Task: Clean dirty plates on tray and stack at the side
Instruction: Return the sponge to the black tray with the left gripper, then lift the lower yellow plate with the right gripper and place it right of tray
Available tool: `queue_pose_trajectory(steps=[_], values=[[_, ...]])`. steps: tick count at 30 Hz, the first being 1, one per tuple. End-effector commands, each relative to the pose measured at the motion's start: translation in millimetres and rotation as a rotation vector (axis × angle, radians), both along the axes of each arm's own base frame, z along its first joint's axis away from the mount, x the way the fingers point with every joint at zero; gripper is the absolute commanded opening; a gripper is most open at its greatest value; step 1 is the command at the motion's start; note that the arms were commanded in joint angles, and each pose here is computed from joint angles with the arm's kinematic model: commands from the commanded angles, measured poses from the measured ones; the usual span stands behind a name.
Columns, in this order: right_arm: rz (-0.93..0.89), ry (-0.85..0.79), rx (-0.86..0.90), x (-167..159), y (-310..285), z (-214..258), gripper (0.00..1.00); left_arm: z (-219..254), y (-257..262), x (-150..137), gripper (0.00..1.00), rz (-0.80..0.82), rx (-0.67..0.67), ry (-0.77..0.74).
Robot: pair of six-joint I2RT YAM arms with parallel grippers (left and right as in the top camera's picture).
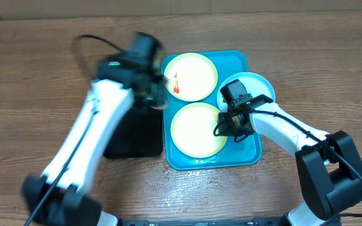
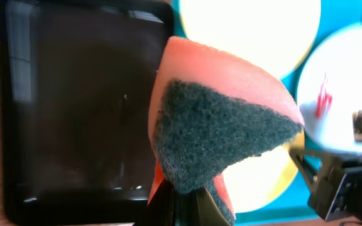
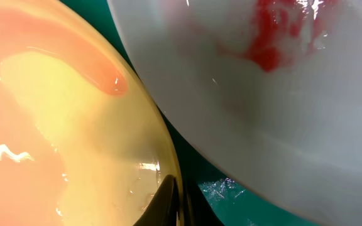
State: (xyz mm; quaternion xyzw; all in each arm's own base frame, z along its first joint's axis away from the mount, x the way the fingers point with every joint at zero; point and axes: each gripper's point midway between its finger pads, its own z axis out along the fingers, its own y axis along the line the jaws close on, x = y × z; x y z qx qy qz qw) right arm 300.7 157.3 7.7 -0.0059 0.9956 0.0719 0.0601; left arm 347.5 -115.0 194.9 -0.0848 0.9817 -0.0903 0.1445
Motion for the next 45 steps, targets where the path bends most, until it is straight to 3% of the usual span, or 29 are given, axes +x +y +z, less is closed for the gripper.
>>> queue_pose_trajectory(steps=[1,6,13,20,21,23,24,25,28,34,40,45], values=[[-0.011,-0.011,-0.089,0,-18,-5,0.04,2,46,2,0.04,0.089,0.082,0.002],[-0.011,-0.010,-0.089,0,-18,-5,0.04,-42,85,-7,0.04,0.174,0.172,0.124],[-0.004,-0.011,-0.090,0,-18,-5,0.04,-132,77,-11,0.04,0.162,0.128,0.258],[0.000,-0.011,-0.090,0,-18,-5,0.04,-171,77,-10,0.04,0.126,0.145,0.325],[0.000,-0.011,-0.090,0,-18,-5,0.11,-171,77,-10,0.05,0.124,0.145,0.327],[0.000,-0.012,-0.090,0,-18,-5,0.28,-166,75,-11,0.30,0.123,0.133,0.329],[0.000,-0.011,-0.090,0,-18,-5,0.29,-163,74,-11,0.52,0.122,0.126,0.330],[0.000,-0.012,-0.090,0,-18,-5,0.28,-158,72,-11,0.64,0.121,0.118,0.329],[0.001,-0.016,-0.088,1,-17,-5,0.04,-137,71,-9,0.67,0.120,0.108,0.309],[0.005,-0.024,-0.085,7,-15,13,0.04,-71,70,0,0.72,0.119,0.085,0.179],[0.122,-0.116,-0.064,22,2,73,0.04,2,72,1,1.00,0.111,0.069,-0.012],[0.295,-0.240,-0.040,36,34,128,0.04,47,72,-3,1.00,0.107,0.049,-0.147]])
